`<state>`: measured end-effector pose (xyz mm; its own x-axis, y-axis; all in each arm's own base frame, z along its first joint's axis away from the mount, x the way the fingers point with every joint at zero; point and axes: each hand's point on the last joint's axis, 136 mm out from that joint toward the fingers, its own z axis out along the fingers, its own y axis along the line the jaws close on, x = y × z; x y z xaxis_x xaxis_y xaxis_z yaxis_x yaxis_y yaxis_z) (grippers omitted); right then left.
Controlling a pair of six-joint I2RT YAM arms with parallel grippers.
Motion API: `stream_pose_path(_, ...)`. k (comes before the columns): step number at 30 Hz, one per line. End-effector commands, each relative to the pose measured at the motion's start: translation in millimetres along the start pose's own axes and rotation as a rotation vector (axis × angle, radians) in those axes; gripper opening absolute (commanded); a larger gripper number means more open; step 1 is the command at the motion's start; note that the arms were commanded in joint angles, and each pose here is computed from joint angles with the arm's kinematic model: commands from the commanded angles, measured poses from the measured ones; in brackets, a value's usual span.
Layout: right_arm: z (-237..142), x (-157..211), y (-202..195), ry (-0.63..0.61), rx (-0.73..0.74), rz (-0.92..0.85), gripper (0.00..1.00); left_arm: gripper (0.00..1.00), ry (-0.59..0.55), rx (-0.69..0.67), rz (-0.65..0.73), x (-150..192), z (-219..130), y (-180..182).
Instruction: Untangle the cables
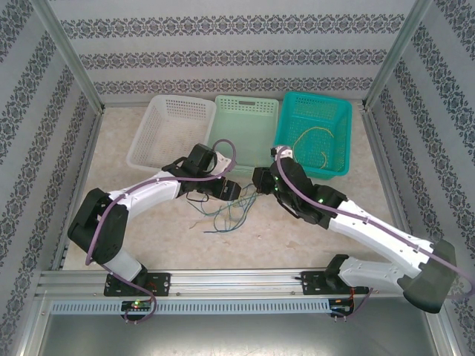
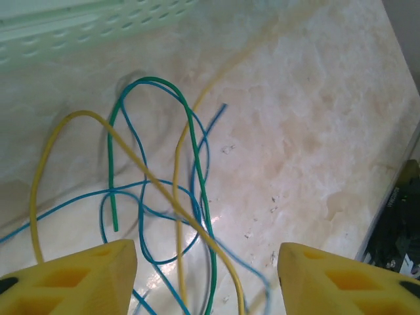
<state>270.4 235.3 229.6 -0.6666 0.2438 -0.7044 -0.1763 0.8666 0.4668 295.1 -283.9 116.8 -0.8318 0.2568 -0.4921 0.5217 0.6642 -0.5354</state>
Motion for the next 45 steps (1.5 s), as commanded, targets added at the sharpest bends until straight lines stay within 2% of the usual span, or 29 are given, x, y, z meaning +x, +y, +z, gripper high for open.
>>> stream_pose_path(1, 16.5, 21.8, -18.2, 0.064, 0.063, 0.033, 0.22, 0.65, -0.026, -0.027, 0.019, -11.0, -9.2, -5.5)
stream_pose_path(3, 24.0, 27.7, -21.3, 0.092, 0.074, 0.046, 0.22, 0.73, -0.027, -0.043, 0.021, -9.3, -12.8, -4.7)
stream_pose_path(6, 30.7, 32.5, -25.6, 0.116, 0.094, 0.052, 0.21, 0.78, -0.045, -0.047, 0.034, -9.4, -19.4, -6.6)
stream_pose_path(10, 34.8, 40.1, -35.2, 0.154, 0.129, 0.047, 0.23, 0.79, -0.061, -0.069, 0.04, -9.1, -24.8, -5.1)
stream_pose_path(14, 29.9, 65.9, -73.1, 0.267, 0.252, 0.095, 0.35, 0.79, -0.052, -0.077, 0.05, -6.5, -25.5, -3.9)
stream_pose_path(16, 26.7, 82.9, -89.5, 0.32, 0.295, 0.127, 0.36, 0.79, -0.046, -0.074, 0.054, -5.7, -24.3, -3.9)
stream_pose_path(21, 35.3, 106.6, -85.5, 0.358, 0.211, 0.147, 0.42, 0.8, -0.034, -0.059, 0.054, -4.6, -18.6, -3.6)
stream_pose_path(28, 63.4, 124.2, -74.9, 0.456, 0.208, 0.063, 0.46, 0.8, -0.028, -0.054, 0.056, -4.9, -17.8, -4.1)
stream_pose_path(34, 81.7, 133.4, -78.4, 0.495, 0.241, 0.047, 0.34, 0.8, -0.023, -0.072, 0.055, -2.0, -18.7, -0.8)
stream_pose_path(38, 78.3, 132.2, -84.2, 0.498, 0.286, 0.023, 0.03, 0.81, -0.02, -0.076, 0.059, -1.9, -20.1, -1.2)
stream_pose_path(39, 73.8, 126.8, -80.9, 0.478, 0.285, 0.006, 0.0, 0.81, -0.022, -0.077, 0.062, -2.7, -21.1, -1.4)
stream_pose_path(45, 30.6, 82.1, -53.4, 0.326, 0.243, -0.087, 0.0, 0.82, -0.041, -0.085, 0.075, -6.2, -22.0, -0.9)
